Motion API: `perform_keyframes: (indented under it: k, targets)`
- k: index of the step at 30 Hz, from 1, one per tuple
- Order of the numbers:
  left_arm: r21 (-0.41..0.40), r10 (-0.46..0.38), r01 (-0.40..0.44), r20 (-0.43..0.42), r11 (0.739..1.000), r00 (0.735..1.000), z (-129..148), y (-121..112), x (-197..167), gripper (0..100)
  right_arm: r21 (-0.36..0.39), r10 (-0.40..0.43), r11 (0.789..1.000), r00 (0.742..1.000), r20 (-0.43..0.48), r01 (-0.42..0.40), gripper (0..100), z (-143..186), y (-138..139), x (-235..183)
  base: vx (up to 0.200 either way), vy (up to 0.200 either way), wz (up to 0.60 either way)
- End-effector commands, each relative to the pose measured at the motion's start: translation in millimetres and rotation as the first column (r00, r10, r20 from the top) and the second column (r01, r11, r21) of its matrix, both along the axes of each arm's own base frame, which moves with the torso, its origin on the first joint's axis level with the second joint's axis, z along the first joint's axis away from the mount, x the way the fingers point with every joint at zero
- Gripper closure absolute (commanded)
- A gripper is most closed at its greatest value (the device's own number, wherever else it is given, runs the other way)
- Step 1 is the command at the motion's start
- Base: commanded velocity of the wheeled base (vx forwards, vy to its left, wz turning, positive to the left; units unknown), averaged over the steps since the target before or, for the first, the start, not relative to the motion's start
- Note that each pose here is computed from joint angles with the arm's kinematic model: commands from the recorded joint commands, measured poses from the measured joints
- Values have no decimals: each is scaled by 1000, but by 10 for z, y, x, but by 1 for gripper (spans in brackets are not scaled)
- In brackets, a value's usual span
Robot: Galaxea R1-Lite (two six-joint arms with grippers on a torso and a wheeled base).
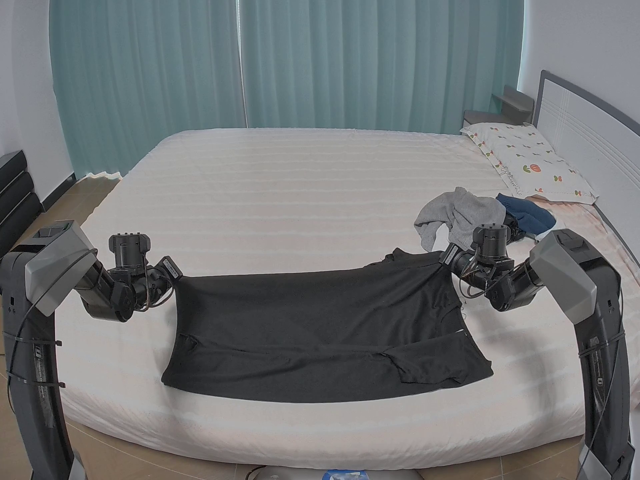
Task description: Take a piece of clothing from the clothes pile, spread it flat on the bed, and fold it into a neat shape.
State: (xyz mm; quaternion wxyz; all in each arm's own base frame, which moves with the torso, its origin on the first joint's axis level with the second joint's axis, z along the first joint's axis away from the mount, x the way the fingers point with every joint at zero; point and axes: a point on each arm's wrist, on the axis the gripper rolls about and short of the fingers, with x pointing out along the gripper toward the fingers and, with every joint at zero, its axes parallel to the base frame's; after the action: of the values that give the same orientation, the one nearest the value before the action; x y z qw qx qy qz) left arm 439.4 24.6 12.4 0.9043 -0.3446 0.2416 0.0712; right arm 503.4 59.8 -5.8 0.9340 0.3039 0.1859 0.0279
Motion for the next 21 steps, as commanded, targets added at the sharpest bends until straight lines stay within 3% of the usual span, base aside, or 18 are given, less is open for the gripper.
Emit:
perform_keyframes:
  k: [1,7,12,19,21]
  targets:
    - [30,-7,7,2,1000,1000,94,57,-84,100,10,15,1000,1000,15,-16,100,236,-108,-121,0,0,0]
    - [69,-20,20,-10,997,1000,196,104,-148,100,35,91,995,996,7,-91,100,296,-178,-305,0,0,0]
    - [69,-16,15,15,997,1000,205,101,-117,100,34,89,995,993,78,-92,100,220,-152,-242,0,0,0]
    - [65,-7,5,39,998,999,129,101,-54,100,32,93,995,992,89,-96,100,118,-96,-178,0,0,0]
    - [10,24,-24,57,1000,998,136,93,11,100,21,48,998,991,126,-51,100,85,-73,-64,0,0,0]
